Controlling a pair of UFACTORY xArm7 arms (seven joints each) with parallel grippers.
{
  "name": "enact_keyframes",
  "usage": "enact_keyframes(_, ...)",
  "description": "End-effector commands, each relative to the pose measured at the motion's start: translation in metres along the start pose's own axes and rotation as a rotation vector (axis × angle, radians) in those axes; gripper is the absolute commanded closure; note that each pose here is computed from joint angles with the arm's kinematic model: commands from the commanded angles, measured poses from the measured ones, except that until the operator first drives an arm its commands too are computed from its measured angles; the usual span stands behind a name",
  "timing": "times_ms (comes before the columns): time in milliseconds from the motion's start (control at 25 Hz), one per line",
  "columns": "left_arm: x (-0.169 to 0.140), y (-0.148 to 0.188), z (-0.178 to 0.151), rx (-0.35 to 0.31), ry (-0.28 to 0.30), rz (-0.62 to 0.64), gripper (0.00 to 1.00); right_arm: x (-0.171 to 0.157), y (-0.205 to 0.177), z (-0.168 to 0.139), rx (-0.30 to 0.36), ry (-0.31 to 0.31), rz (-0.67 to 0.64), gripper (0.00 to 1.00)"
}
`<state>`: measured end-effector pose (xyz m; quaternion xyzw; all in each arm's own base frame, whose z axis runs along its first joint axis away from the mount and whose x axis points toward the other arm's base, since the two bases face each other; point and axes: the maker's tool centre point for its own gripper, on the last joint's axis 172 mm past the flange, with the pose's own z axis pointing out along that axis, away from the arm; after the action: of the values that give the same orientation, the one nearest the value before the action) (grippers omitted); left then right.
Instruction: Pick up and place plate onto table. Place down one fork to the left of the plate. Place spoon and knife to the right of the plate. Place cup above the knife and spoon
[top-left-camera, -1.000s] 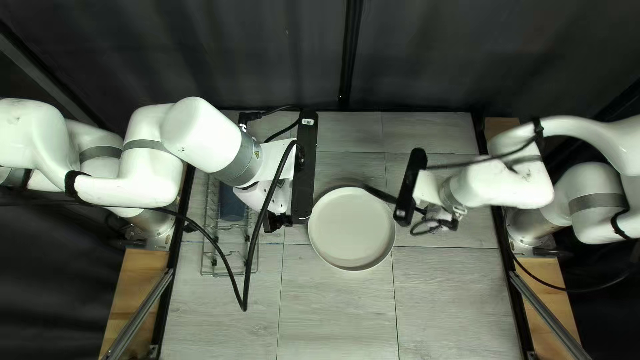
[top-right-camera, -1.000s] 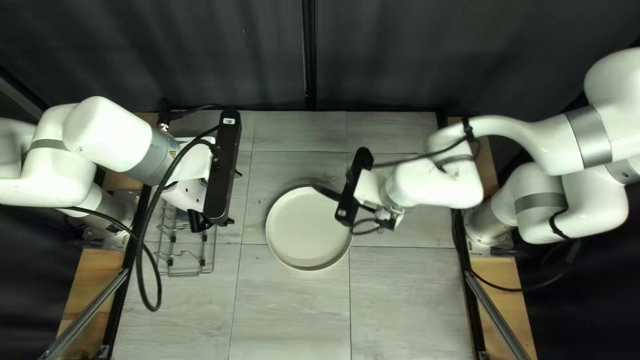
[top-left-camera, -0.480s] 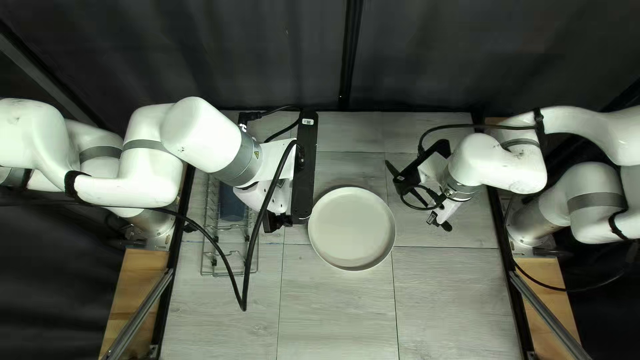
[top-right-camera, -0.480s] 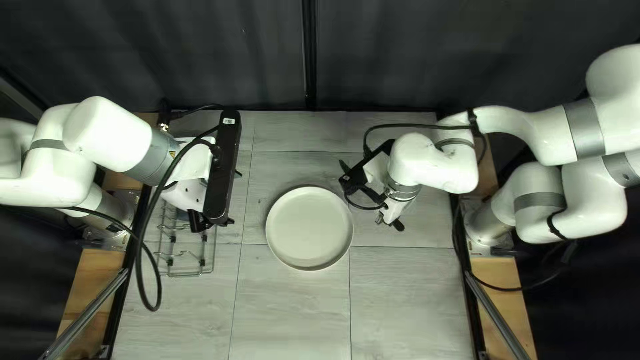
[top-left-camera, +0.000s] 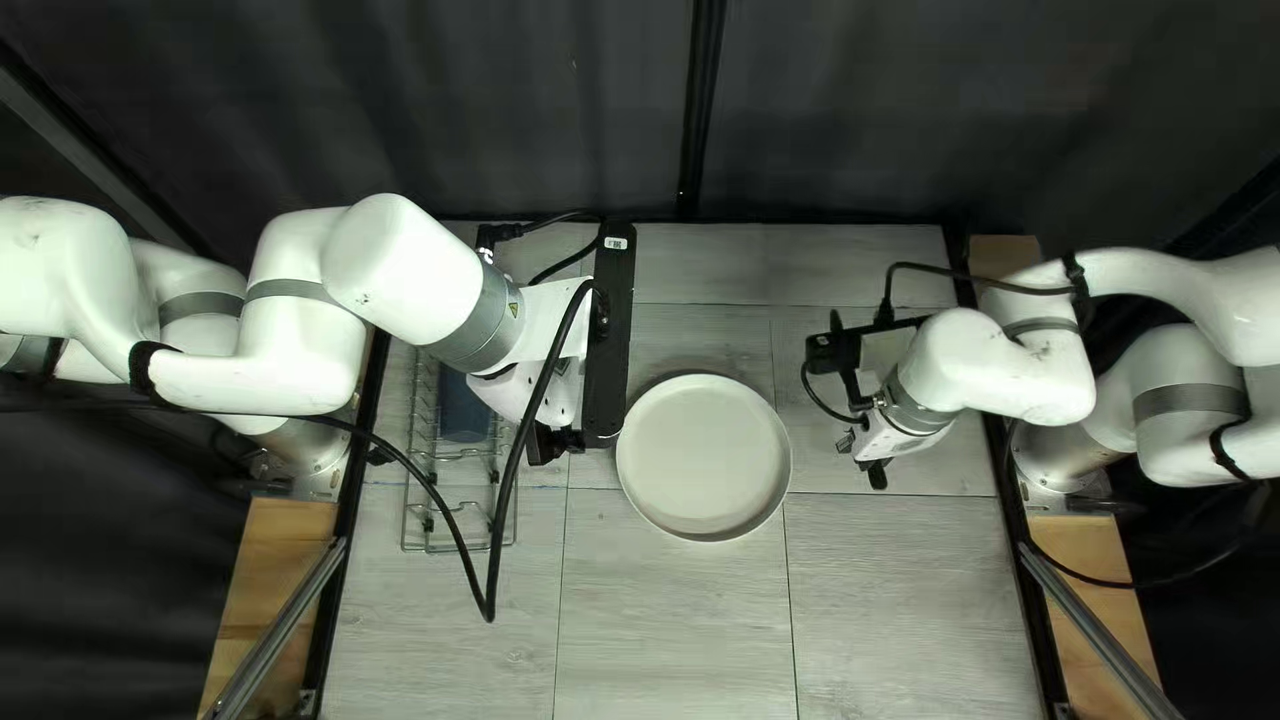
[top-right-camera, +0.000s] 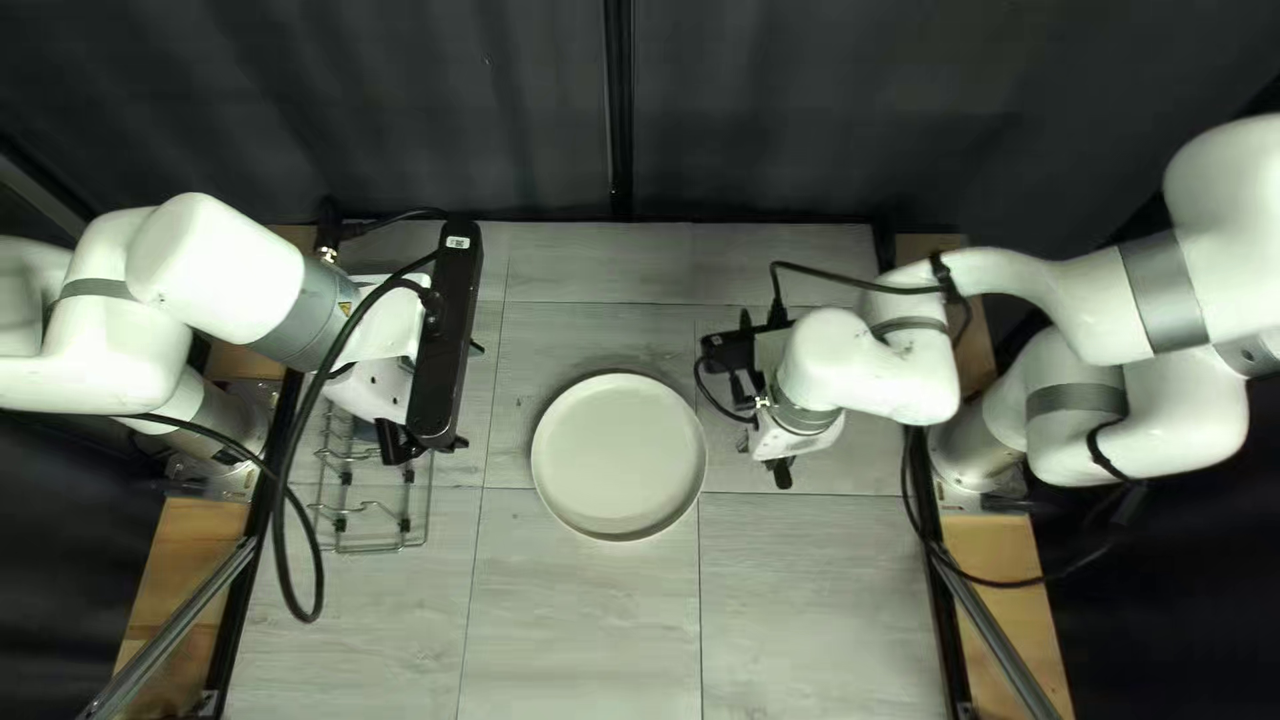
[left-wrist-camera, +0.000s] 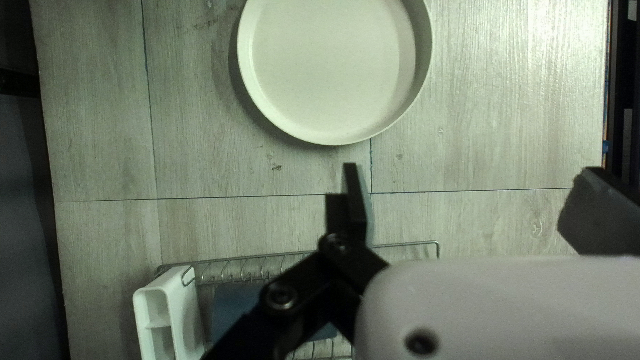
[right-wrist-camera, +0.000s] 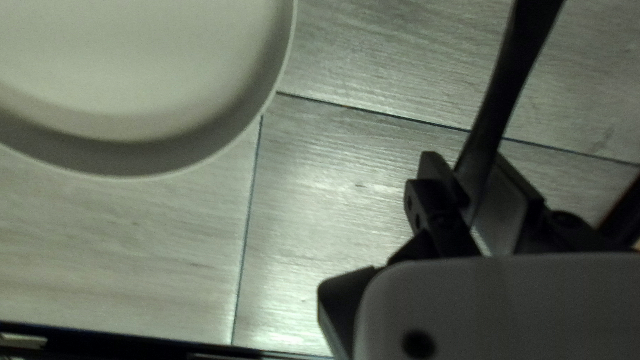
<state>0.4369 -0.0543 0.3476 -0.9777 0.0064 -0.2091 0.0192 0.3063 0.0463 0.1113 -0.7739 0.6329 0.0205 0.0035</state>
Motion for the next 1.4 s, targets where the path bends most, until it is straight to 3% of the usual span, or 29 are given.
enact_keyframes(40,0.0,0.0,0.0,0.0,0.0,0.0,0.0,-0.012,-0.023,0.017,0.0,-0.039,0.042,1.0)
enact_keyframes(400,0.0,0.0,0.0,0.0,0.0,0.0,0.0,-0.01,-0.028,0.06,0.029,-0.082,0.148,1.0)
enact_keyframes(640,0.0,0.0,0.0,0.0,0.0,0.0,0.0,-0.003,-0.028,0.084,0.026,-0.091,0.123,1.0)
enact_keyframes(1000,0.0,0.0,0.0,0.0,0.0,0.0,0.0,0.003,-0.024,0.092,0.016,-0.098,0.123,1.0)
enact_keyframes(1080,0.0,0.0,0.0,0.0,0.0,0.0,0.0,0.002,-0.025,0.09,0.019,-0.099,0.125,0.89)
enact_keyframes(1120,0.0,0.0,0.0,0.0,0.0,0.0,0.0,0.002,-0.026,0.09,0.019,-0.1,0.126,0.25)
enact_keyframes(1160,0.0,0.0,0.0,0.0,0.0,0.0,0.0,0.002,-0.026,0.09,0.019,-0.099,0.127,0.04)
enact_keyframes(1280,0.0,0.0,0.0,0.0,0.0,0.0,0.0,0.005,-0.024,0.091,0.018,-0.095,0.135,0.0)
enact_keyframes(1400,0.0,0.0,0.0,0.0,0.0,0.0,0.0,0.008,-0.021,0.069,0.021,-0.072,0.138,0.0)
